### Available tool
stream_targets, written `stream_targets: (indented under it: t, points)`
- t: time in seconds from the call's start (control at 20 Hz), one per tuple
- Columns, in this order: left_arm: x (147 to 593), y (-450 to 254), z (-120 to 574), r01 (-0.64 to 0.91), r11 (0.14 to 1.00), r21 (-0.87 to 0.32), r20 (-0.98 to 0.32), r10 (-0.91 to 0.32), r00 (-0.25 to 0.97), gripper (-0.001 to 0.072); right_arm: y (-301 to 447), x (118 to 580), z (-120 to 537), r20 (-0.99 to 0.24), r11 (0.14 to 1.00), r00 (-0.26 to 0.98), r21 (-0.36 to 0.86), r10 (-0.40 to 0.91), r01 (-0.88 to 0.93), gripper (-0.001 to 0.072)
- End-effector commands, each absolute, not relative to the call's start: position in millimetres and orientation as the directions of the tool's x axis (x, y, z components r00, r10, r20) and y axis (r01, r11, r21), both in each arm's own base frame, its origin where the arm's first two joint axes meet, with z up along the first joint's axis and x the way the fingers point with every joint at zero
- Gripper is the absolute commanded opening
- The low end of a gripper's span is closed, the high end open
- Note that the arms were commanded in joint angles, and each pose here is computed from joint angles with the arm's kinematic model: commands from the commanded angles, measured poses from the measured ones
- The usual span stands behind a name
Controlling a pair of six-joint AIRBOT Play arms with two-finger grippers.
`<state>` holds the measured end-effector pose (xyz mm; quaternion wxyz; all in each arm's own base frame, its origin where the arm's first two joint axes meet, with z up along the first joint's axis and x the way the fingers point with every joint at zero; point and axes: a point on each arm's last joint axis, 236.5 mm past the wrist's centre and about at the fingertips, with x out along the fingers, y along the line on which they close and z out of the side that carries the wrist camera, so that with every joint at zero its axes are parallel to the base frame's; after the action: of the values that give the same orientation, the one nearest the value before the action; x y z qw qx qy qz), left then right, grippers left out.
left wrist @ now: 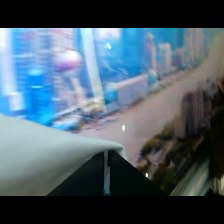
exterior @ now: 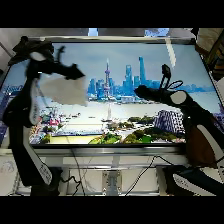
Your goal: Fold the shirts.
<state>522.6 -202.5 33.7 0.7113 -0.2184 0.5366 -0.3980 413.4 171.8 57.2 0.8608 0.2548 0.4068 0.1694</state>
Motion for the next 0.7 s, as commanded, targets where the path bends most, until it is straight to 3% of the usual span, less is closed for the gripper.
stream_targets:
  t: [0.0, 0.1, 0.15, 0.2, 0.25, 0.4, 0.5, 0.65]
  points:
    - [410.0, -384.5, 43.1, 0.534, 0.391, -0.750, -0.560, -0.804, -0.198, 0.0013, 125.0, 408.7, 58.2, -0.687, 0.868, 0.584, 0.492, 0.431, -0.063, 0.0265]
    - [346.3, -454.5, 35.7, 0.636, 0.316, -0.704, -0.593, -0.755, -0.280, 0.0016, 108.8, 400.9, 51.4, -0.722, 0.876, 0.553, 0.480, 0.416, -0.032, 0.0267]
    - [330.8, -473.2, 29.9, 0.675, 0.308, -0.670, -0.617, -0.736, -0.277, 0.0067, 101.5, 393.8, 44.8, -0.750, 0.886, 0.523, 0.463, 0.406, -0.024, 0.0269]
    - [325.8, -482.2, 21.9, 0.709, 0.322, -0.628, -0.651, -0.716, -0.252, 0.0382, 95.3, 385.7, 38.1, -0.779, 0.899, 0.489, 0.437, 0.393, -0.026, 0.0292]
    - [328.8, -478.8, 10.6, 0.721, 0.371, -0.586, -0.700, -0.679, -0.220, 0.0712, 88.9, 376.3, 31.0, -0.809, 0.911, 0.450, 0.410, 0.378, -0.027, 0.0375]
    - [364.2, -401.6, -25.1, 0.621, 0.638, -0.455, -0.869, -0.470, -0.154, 0.0717, 76.0, 349.4, 13.7, -0.882, 0.943, 0.337, 0.326, 0.330, -0.069, 0.0380]
    - [378.1, -342.1, -28.3, 0.560, 0.718, -0.413, -0.908, -0.375, -0.187, 0.0708, 68.4, 345.8, 6.9, -0.898, 0.954, 0.324, 0.289, 0.299, -0.078, 0.0381]
    - [392.6, -280.2, -25.2, 0.396, 0.800, -0.450, -0.892, -0.384, -0.237, 0.0708, 67.9, 346.7, -5.4, -0.893, 0.954, 0.339, 0.294, 0.297, -0.060, 0.0382]
